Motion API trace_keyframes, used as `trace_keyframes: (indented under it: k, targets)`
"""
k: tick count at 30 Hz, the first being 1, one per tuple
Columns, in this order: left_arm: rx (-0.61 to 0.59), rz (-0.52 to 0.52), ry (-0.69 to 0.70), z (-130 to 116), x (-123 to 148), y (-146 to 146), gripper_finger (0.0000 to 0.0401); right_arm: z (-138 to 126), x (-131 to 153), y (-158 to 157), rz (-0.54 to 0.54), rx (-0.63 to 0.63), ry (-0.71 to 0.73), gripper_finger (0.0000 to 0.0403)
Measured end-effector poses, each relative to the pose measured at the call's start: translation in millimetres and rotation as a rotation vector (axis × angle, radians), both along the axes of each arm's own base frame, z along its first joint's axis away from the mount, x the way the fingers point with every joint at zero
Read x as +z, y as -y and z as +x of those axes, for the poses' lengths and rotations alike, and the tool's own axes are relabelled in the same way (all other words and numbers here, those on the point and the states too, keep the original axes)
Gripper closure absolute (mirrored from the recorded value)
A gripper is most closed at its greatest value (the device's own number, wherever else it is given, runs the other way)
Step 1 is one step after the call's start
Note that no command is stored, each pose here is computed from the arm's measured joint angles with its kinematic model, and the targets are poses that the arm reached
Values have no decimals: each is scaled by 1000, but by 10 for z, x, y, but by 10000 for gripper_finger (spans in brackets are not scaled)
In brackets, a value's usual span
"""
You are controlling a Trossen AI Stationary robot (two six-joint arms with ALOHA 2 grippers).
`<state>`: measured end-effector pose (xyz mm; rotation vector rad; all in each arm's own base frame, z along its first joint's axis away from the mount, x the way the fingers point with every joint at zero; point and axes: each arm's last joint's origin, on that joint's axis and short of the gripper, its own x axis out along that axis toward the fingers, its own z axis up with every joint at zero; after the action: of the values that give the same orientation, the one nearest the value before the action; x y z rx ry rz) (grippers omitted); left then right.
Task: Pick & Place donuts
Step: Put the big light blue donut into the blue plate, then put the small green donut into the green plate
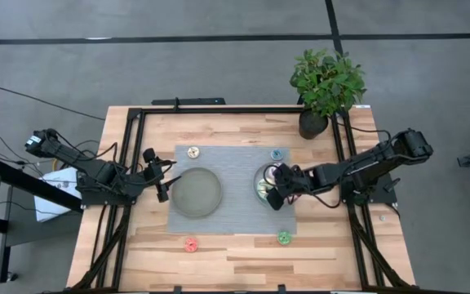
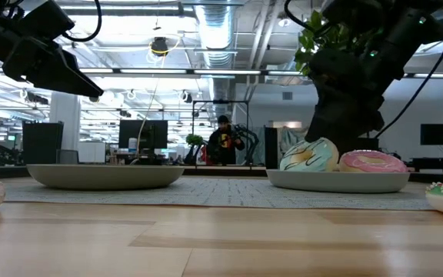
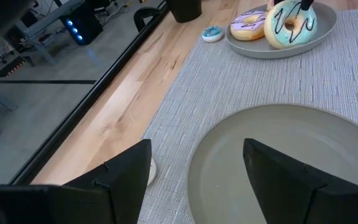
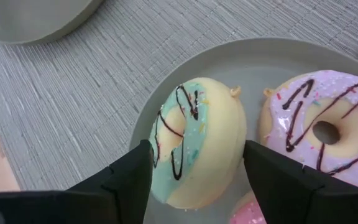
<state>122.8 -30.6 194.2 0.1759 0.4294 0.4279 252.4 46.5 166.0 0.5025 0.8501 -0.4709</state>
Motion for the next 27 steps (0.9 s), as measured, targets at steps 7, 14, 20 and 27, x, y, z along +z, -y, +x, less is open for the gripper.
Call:
trace_keyframes:
  k: [7,14,20,27]
  targets:
    - [0,-1,1,0,0,0,153,-32,0,-84,-44,23,-14,165]
    - [1,0,1,0,0,0,153,-12,188,-147,-122,20,-76,165]
    - [0,0,0,0,0,0,153,3,359,-207,-190,17,-99,165]
    - [-11,-6,-3,1,-2,4,153,23,510,-317,-223,79,-94,165]
